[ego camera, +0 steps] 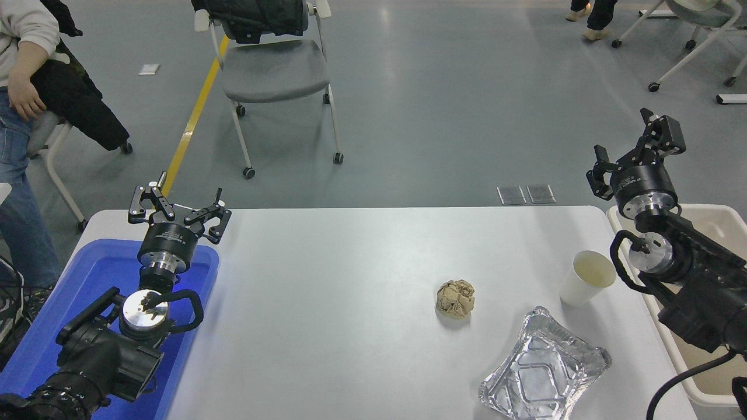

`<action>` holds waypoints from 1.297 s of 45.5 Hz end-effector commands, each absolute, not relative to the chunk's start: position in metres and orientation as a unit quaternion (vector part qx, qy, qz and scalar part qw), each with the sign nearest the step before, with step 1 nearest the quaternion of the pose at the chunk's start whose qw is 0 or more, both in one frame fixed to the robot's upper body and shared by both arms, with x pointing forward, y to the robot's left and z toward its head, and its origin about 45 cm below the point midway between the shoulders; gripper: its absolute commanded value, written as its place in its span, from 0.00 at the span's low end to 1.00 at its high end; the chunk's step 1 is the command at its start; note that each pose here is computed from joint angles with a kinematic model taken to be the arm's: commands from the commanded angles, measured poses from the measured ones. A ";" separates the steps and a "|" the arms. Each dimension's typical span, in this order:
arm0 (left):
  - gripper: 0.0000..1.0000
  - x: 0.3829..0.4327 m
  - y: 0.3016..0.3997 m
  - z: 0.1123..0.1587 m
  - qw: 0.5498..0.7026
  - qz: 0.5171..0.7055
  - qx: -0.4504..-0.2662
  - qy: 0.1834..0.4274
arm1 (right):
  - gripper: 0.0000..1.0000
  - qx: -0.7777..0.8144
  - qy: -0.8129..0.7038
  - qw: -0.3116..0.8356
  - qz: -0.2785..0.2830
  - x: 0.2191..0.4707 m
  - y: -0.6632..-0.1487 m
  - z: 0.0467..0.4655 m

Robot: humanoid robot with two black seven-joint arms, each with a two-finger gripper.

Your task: Pick up paper cup place in dustbin

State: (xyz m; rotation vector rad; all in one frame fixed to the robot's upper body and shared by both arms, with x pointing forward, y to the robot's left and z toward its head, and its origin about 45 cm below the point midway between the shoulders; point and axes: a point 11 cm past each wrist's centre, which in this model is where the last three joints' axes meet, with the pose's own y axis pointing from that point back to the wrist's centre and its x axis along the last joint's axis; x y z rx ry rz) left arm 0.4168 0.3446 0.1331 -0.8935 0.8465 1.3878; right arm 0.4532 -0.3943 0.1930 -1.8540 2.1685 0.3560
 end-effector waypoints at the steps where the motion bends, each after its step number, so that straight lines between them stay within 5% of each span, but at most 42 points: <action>1: 0.99 0.4169 0.3446 0.1333 0.600 0.599 -0.385 0.365 | 1.00 -0.638 0.749 0.132 0.121 0.453 -0.396 0.194; 35: 0.99 0.4169 0.3445 0.1335 0.600 0.598 -0.386 0.365 | 1.00 -0.653 0.747 0.095 0.082 0.445 -0.428 0.215; 59: 0.99 0.4169 0.3445 0.1335 0.600 0.598 -0.386 0.365 | 1.00 -0.695 0.709 -0.052 -0.109 0.424 -0.507 0.377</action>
